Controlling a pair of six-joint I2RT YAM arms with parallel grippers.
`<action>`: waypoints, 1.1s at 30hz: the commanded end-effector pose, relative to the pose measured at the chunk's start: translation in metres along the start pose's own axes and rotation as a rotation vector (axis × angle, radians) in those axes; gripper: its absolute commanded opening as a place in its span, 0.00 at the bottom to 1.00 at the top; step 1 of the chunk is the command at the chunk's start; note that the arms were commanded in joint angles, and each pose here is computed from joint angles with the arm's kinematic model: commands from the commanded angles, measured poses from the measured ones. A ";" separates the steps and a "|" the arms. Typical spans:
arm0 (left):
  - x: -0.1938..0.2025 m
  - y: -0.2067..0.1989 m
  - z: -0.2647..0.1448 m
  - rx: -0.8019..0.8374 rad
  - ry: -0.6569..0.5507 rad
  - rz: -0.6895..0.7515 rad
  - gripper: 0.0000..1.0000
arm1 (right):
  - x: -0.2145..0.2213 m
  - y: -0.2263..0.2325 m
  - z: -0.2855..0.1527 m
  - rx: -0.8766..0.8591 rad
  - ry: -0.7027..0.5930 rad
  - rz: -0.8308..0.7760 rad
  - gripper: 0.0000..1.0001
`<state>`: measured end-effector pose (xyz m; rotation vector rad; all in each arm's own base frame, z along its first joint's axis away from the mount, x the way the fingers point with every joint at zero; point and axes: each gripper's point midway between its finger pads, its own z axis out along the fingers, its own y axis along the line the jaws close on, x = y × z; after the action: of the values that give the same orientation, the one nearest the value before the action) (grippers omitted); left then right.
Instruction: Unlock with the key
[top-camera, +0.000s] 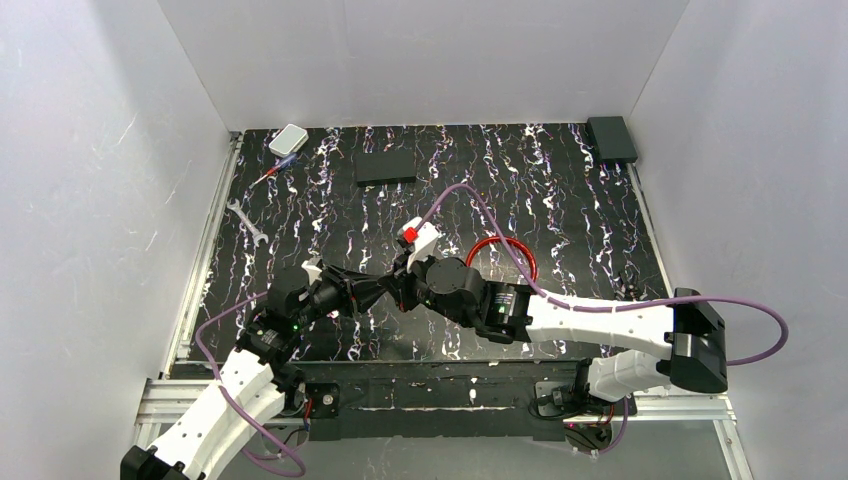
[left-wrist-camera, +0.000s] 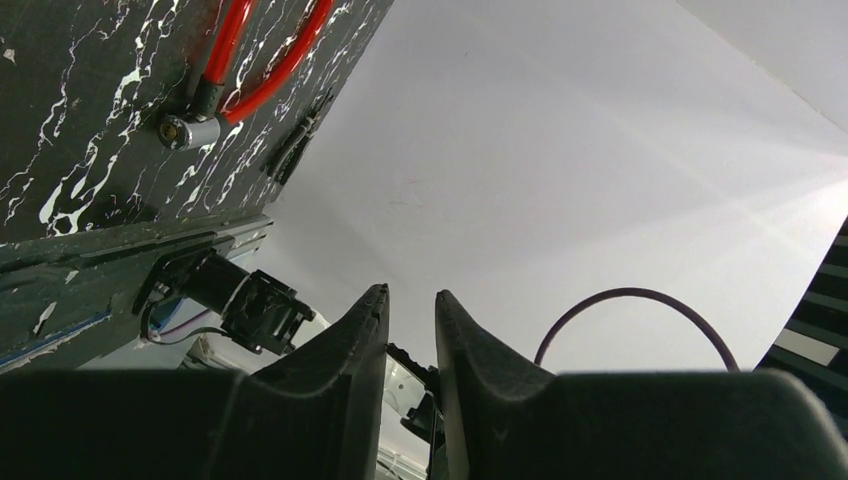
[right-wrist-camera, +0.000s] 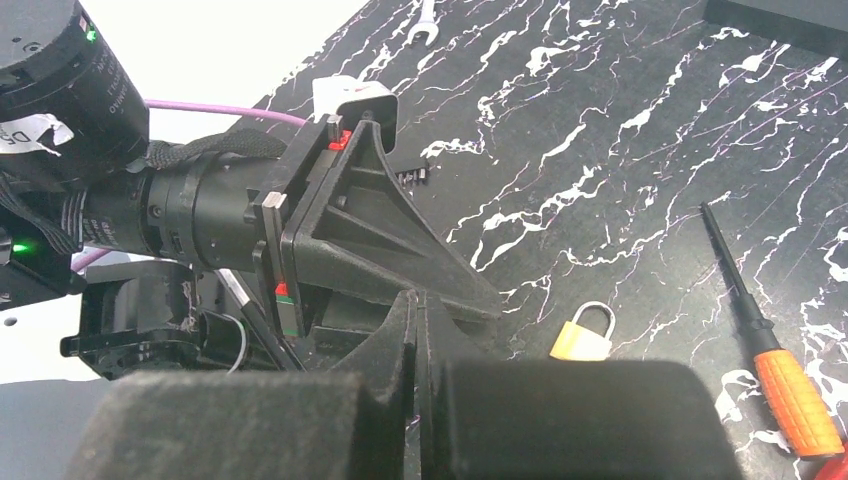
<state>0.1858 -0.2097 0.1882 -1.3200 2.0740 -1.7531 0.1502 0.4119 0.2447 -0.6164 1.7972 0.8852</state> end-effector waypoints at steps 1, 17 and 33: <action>-0.001 0.003 0.001 0.002 -0.004 0.004 0.19 | -0.020 0.012 0.000 -0.039 -0.069 0.014 0.01; -0.010 0.003 0.012 -0.037 -0.043 0.045 0.00 | -0.010 0.009 -0.006 -0.046 -0.048 0.028 0.01; -0.027 -0.029 0.009 0.059 -0.190 0.330 0.00 | -0.018 0.009 -0.029 -0.063 -0.055 0.146 0.76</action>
<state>0.2122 -0.2023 0.1693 -1.1879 2.0684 -1.5249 0.1375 0.4012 0.2487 -0.5717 1.8325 0.9705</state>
